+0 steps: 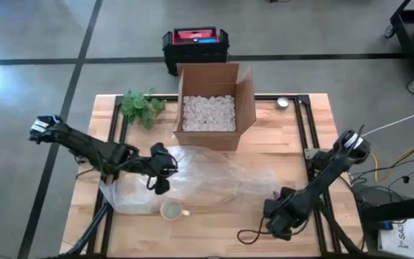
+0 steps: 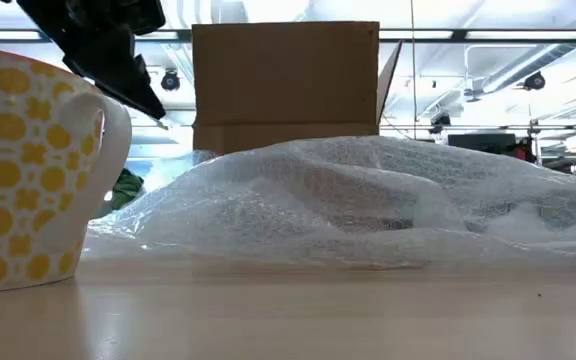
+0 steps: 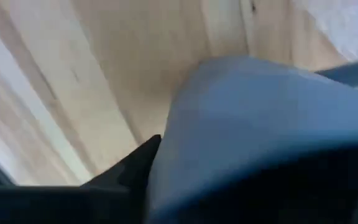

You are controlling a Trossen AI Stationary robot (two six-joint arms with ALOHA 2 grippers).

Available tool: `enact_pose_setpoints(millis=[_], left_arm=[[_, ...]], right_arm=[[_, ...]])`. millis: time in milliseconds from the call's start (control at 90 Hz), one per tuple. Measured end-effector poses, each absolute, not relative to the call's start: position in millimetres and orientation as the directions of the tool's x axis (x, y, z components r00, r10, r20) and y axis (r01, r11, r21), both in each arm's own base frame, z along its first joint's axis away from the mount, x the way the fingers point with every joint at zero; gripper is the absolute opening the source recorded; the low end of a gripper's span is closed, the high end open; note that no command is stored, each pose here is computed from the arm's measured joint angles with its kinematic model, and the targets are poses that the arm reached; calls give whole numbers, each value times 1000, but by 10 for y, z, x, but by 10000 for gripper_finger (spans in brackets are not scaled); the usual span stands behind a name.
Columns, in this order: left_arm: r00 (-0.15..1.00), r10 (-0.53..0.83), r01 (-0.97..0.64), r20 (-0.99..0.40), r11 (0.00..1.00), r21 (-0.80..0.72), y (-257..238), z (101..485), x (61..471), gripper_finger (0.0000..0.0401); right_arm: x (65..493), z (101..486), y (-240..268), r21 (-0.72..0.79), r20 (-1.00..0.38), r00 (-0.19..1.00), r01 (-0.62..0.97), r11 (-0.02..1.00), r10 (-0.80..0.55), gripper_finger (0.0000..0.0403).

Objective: Wrap mug
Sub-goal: Wrap the blue mug with the right bubble wrap

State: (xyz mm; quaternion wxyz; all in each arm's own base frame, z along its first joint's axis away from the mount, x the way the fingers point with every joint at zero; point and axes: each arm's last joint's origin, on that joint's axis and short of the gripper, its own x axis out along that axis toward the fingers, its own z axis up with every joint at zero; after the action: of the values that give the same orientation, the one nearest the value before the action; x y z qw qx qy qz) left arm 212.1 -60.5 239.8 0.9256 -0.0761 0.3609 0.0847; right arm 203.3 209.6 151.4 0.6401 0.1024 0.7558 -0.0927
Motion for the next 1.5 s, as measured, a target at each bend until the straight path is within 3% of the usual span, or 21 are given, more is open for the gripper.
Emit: enact_pose_setpoints(millis=[122,178,344,478,589,689,1078,1211,1389,1500], left_arm=[[725,102,-219,-681,972,-87,-606,2396,2123,43],[725,102,-220,-682,972,-88,-606,2396,2123,43],[726,102,-222,-680,971,-91,-605,2397,2125,43],[739,99,-224,-666,969,-104,-607,2390,2135,43],[759,93,-221,-644,968,-121,-612,2389,2153,43],[765,90,-219,-637,967,-127,-613,2368,2155,43],[765,90,-221,-637,967,-128,-612,2348,2152,43],[773,88,-219,-628,966,-135,-616,2353,2165,43],[774,88,-218,-627,967,-134,-617,2350,2169,43],[774,88,-218,-627,967,-134,-617,2350,2169,43]], right_arm=[[2038,1520,2089,-3,-987,-159,212,977,31,31],[2040,1559,2066,3,-989,-147,200,980,33,12],[2090,1791,1991,55,-995,-74,195,979,71,10],[2265,2093,1939,73,-992,111,118,990,60,7],[2438,2238,1858,-6,-968,252,42,999,-16,6],[2594,2237,1760,-30,-951,308,2,1000,-29,4],[2764,1657,1519,-57,-992,112,-10,998,-55,3],[2640,1594,1559,13,-1000,26,4,1000,13,3],[2349,1547,1564,-34,-996,-87,37,999,-31,3],[2215,1623,1583,-26,-995,-95,82,996,-18,3]])
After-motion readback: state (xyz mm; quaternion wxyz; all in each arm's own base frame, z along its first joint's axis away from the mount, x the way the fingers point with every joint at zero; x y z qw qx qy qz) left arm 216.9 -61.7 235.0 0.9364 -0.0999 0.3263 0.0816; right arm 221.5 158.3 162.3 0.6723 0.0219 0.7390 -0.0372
